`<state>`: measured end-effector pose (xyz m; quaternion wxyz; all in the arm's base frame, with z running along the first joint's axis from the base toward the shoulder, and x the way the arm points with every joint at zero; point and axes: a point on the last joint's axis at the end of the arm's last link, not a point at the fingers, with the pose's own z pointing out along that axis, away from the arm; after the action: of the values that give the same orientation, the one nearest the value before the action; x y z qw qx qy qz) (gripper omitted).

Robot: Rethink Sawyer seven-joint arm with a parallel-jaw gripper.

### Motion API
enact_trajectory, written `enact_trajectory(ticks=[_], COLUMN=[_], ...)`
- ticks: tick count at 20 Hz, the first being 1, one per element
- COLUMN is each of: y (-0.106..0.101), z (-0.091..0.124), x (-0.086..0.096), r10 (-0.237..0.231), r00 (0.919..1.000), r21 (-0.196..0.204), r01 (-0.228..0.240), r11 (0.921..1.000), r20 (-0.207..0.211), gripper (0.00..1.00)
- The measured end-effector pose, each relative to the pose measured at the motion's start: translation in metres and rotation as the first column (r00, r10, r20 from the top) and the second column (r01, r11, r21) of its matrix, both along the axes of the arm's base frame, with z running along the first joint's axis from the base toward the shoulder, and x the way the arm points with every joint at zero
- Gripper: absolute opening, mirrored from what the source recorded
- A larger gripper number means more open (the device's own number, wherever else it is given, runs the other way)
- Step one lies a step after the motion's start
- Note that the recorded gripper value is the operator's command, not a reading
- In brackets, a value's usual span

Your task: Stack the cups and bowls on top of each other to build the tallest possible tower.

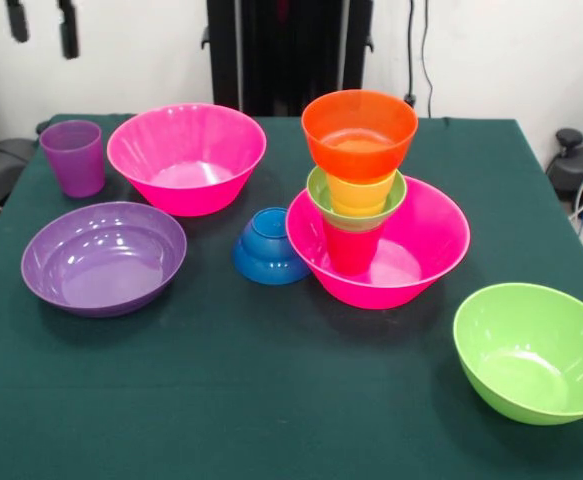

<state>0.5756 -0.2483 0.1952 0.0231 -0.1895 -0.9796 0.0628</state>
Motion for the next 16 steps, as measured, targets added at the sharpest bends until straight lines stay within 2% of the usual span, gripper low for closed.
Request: enact_trajectory(ticks=[2,6,11,12,14,16], y=[-0.016,-0.024,-0.006,0.005,0.014,0.028], z=[-0.012,-0.029,-0.048,-0.053,-0.058,-0.066], x=[-0.019,-0.044,-0.075,-0.082,-0.087,-0.094], r10=[-0.012,-0.042,-0.051,-0.043,-0.030,0.006], r00=[0.9999,0.9989,0.9985,0.9989,0.9995,1.0000], r21=[0.026,0.064,0.122,0.141,0.153,0.163], r01=[0.011,0.041,0.048,0.040,0.028,-0.007], r11=[0.9996,0.9971,0.9913,0.9892,0.9879,0.9866], r20=[0.008,0.019,0.021,0.016,0.012,0.005], gripper=[1.00,1.00,1.00,1.00,1.00,1.00])
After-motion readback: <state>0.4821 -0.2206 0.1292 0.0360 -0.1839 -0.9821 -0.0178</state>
